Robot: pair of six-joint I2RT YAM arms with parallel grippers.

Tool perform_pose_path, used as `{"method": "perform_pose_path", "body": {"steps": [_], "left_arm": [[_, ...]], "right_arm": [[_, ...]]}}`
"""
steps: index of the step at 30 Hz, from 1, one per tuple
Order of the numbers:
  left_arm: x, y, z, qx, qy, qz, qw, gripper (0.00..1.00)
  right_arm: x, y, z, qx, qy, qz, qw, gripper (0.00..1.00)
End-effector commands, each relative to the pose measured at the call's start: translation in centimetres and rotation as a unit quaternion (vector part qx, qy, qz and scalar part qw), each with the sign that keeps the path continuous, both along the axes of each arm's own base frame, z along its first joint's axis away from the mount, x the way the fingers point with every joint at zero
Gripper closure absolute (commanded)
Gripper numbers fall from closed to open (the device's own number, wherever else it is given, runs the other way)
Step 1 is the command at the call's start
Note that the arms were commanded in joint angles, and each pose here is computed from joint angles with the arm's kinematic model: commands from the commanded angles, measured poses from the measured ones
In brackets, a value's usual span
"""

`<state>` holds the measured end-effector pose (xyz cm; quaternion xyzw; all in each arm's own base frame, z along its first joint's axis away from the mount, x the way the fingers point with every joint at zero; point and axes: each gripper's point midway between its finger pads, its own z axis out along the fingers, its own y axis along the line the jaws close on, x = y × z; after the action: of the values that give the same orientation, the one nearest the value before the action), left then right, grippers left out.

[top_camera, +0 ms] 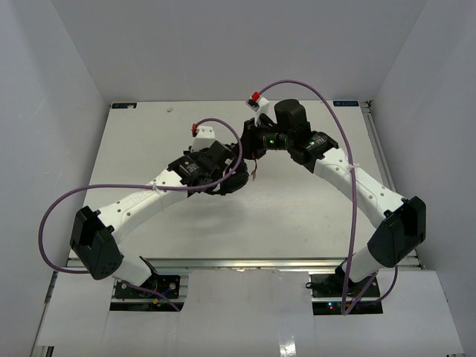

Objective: Wrap the headphones

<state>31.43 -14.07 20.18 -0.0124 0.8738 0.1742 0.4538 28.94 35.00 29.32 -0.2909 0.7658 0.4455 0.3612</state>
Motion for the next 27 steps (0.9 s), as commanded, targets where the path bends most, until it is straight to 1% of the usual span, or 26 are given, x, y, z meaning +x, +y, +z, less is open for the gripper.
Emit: {"method": "perform_pose_path", "body": {"steps": [1,3,11,12,15,21,27], "left_arm": [[0.1,0.4,2.1,-0.054,-0.037,0.012,0.998,1.00],[0.1,0.5,2.2,-0.069,-0.041,0.013,0.997,1.00],[0.4,0.9,4.1,-0.165,-0.069,0.007,0.984,1.00],[0.4,0.9,4.3,-0.170,-0.071,0.006,0.983,1.00],[0.2,0.8,4.9,-0.188,-0.078,0.002,0.979,1.00],[-0.6,0.3,6.4,-0.234,-0.092,-0.016,0.968,1.00],[-1.2,0.2,7.6,-0.254,-0.103,-0.026,0.961,1.00]], "right_arm": [[-1.7,1.6,2.4,0.040,-0.033,0.017,0.999,0.84],[-2.2,1.9,2.0,0.038,-0.035,0.012,0.999,0.84],[-5.3,3.4,-0.9,0.025,-0.038,-0.012,0.999,0.86],[-6.4,3.8,-0.9,0.028,-0.041,-0.005,0.999,0.86],[-7.3,4.4,-2.7,0.022,-0.047,-0.019,0.998,0.85],[-7.8,4.9,-6.2,0.002,-0.068,-0.054,0.996,0.79],[-8.3,4.4,-8.6,-0.011,-0.075,-0.070,0.995,0.78]]}}
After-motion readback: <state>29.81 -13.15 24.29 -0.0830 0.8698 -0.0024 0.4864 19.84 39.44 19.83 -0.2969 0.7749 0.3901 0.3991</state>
